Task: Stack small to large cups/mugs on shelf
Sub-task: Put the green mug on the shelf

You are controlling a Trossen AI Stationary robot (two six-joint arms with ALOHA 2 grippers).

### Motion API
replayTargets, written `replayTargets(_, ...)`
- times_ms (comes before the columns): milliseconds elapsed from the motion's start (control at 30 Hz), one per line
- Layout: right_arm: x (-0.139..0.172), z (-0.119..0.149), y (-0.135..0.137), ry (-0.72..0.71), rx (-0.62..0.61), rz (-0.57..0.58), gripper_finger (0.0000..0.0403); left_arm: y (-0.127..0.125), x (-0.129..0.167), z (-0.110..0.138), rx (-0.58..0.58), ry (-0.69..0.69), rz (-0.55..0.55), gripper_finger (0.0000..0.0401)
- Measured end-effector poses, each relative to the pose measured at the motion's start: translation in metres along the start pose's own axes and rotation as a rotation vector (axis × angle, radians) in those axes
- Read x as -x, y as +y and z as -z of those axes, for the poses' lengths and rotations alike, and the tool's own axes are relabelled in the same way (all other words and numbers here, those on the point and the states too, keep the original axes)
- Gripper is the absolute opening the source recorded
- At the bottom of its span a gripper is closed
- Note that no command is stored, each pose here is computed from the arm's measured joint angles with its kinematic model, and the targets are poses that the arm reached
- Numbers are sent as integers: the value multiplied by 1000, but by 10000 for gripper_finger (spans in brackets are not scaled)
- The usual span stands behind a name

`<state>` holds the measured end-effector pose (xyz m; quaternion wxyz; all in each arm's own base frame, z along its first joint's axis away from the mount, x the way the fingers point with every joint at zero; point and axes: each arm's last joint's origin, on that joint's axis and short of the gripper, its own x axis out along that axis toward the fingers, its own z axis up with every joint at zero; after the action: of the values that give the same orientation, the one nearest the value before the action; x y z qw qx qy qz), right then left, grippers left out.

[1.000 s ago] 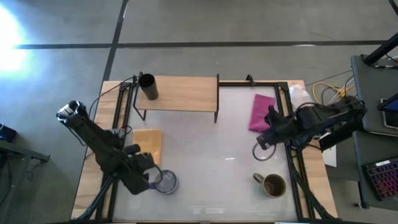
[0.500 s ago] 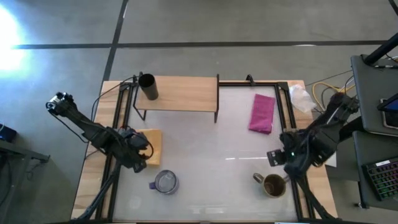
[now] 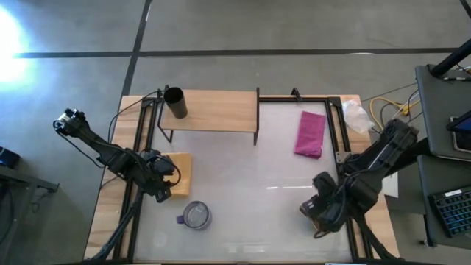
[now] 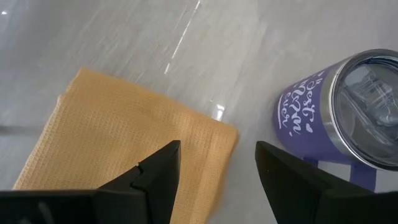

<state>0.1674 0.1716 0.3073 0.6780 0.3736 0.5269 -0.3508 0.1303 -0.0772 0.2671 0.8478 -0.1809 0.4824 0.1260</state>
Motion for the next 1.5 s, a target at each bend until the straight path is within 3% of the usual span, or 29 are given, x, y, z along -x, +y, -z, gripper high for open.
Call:
replayTargets(300, -18, 0, 22, 65, 197, -11, 144, 0, 0, 0, 6, 2, -2, 194)
replayTargets(567, -38, 5, 28, 129, 300, 52, 144, -1, -1, 0, 6, -1, -7, 194)
replayTargets(867, -53, -11, 34, 129, 384, 26, 144, 0, -1, 0, 9, -1, -8, 194)
replayTargets(1500, -86, -12, 12, 250, 379, 8, 144, -1, -2, 0, 45, 14, -6, 194)
